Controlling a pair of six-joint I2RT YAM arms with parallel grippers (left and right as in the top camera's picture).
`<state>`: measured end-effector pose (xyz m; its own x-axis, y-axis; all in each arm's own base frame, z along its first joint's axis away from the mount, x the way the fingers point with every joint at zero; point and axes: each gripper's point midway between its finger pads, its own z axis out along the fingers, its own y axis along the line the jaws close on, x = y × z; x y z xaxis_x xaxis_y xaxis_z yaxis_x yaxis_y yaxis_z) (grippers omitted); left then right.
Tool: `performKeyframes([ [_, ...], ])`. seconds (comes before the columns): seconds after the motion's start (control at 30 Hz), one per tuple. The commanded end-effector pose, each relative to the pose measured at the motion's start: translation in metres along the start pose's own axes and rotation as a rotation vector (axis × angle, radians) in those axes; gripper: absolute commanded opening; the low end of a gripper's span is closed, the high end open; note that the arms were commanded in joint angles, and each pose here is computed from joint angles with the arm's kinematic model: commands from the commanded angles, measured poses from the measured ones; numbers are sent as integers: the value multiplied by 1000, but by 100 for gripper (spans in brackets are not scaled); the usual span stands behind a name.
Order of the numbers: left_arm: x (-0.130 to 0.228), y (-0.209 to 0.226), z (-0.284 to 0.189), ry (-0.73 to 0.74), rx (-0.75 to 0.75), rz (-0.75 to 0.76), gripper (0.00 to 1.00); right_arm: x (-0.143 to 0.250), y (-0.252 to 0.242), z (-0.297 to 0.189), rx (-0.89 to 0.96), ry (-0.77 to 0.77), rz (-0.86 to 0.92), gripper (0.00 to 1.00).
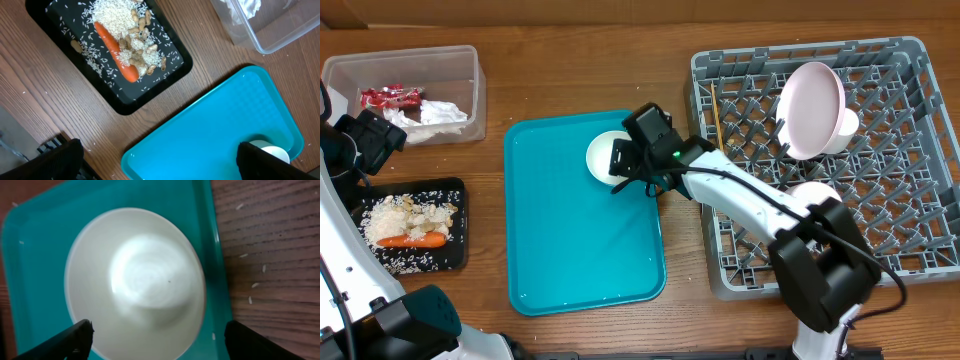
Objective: Sort waste into correct bins and load items into the dishwasher rack
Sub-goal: 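Grasp the white bowl rim with the right gripper and lift it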
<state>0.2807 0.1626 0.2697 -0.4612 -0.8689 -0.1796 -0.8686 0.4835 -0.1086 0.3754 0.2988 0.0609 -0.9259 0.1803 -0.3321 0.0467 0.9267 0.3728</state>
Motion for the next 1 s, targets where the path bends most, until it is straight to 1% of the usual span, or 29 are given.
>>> performKeyframes([
  [0.0, 0, 1, 2, 5, -11, -8, 100, -3, -4, 10, 25, -7, 15, 82],
  [0.13, 0, 1, 2, 5, -11, -8, 100, -2, -5, 12, 28, -3, 15, 72],
  [0.3, 0, 1, 2, 5, -11, -8, 100, -3, -6, 12, 34, -7, 15, 52],
  [0.7, 0, 1, 2, 5, -11, -8, 100, 1, -10, 14, 49, 9, 27, 49],
  [0.77, 0, 1, 2, 5, -11, -8, 100, 3, -12, 16, 54, 16, 44, 46],
  [0.97, 0, 1, 2, 5, -11, -8, 100, 5, -12, 17, 51, 24, 45, 41],
])
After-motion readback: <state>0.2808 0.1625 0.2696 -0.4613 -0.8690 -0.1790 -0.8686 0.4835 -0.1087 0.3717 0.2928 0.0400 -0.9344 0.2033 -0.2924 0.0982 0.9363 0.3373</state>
